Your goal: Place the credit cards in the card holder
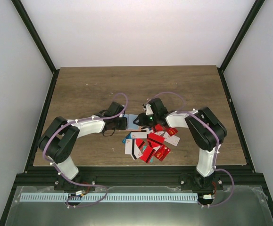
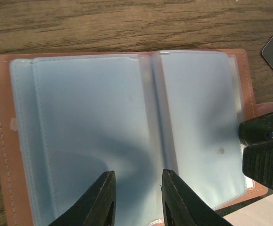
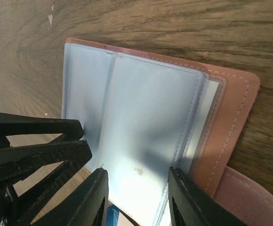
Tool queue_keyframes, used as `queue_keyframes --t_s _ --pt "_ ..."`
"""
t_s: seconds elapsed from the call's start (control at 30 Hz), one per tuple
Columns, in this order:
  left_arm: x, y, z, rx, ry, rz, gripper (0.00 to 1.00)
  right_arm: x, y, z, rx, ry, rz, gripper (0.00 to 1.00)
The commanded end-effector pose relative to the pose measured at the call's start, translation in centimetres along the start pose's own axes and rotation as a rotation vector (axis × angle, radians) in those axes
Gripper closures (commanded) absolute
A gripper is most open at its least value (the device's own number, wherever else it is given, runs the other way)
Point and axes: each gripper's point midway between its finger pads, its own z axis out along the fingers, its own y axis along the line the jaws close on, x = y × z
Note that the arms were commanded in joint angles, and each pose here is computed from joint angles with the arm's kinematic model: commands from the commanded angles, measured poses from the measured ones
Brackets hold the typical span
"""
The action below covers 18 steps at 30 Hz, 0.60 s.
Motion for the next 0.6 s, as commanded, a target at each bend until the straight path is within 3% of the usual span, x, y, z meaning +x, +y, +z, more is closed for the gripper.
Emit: queue_keyframes --t_s 0.0,0.57 --pt "-0.7 -0.5 0.0 0.021 -0.011 0.011 0.71 -0.3 0.8 0.9 -0.022 0.014 -0.023 0.63" --pt "-0.3 -0.5 0.3 0.031 -0.006 0.010 0.71 -0.8 3.3 2.3 -0.106 0.036 -0.069 0.63"
